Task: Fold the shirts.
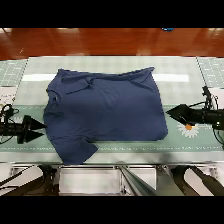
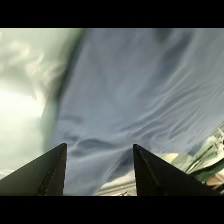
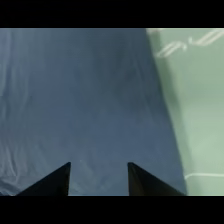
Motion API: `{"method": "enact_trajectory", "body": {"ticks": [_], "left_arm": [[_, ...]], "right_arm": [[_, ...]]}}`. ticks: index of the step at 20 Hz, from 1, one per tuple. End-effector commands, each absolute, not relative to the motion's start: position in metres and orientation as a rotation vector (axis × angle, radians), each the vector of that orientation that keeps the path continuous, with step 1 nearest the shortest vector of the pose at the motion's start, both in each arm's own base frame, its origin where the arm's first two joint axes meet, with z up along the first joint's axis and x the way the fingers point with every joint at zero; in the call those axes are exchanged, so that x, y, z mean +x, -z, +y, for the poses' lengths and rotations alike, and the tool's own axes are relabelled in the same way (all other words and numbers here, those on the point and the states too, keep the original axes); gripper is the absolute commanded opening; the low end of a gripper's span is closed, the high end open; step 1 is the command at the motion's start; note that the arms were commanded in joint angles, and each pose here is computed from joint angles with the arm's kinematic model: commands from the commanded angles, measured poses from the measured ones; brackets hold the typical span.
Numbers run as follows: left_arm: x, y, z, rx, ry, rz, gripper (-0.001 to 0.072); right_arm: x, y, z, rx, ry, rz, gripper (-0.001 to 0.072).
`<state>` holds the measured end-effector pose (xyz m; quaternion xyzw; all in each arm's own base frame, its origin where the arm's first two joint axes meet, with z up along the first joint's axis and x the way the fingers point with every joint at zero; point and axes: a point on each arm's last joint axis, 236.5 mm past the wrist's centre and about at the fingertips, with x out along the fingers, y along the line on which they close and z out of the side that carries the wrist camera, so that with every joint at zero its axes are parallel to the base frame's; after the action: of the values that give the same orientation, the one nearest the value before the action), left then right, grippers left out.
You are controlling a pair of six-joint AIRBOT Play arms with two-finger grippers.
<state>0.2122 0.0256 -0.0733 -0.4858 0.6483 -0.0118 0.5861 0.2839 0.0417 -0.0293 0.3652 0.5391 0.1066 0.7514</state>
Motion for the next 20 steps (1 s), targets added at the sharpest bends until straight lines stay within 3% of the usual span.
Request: {"method": "enact_trajectory", "body": {"ticks": [1, 3, 13, 14, 15, 16, 20], "left_arm": [[0.187, 0.088, 0.017, -1.128, -0.001, 1.578, 0.0508], [0.182, 0.096, 0.030, -1.123, -0.107, 1.600, 0.0508], [0.197, 0.115, -0.008, -1.016, -0.037, 1.678, 0.0488], [0.200, 0.119, -0.009, -0.999, -0.045, 1.679, 0.0368], [0.203, 0.121, -0.011, -0.986, -0.045, 1.674, 0.0125], [0.206, 0.120, -0.012, -0.978, -0.037, 1.668, 0.0019], [0.210, 0.108, -0.014, -0.952, 0.011, 1.667, 0.0020]], "right_arm": [[0.271, 0.031, 0.052, 0.799, -0.261, 1.157, 0.0412], [0.269, 0.031, 0.055, 0.801, -0.272, 1.167, 0.0412], [0.270, 0.031, 0.054, 0.819, -0.258, 1.165, 0.0412], [0.271, 0.030, 0.053, 0.819, -0.254, 1.161, 0.0411], [0.273, 0.029, 0.052, 0.813, -0.253, 1.158, 0.0412], [0.274, 0.026, 0.047, 0.805, -0.246, 1.155, 0.0412], [0.246, 0.052, -0.008, 0.791, 0.017, 1.282, 0.0406]]}}
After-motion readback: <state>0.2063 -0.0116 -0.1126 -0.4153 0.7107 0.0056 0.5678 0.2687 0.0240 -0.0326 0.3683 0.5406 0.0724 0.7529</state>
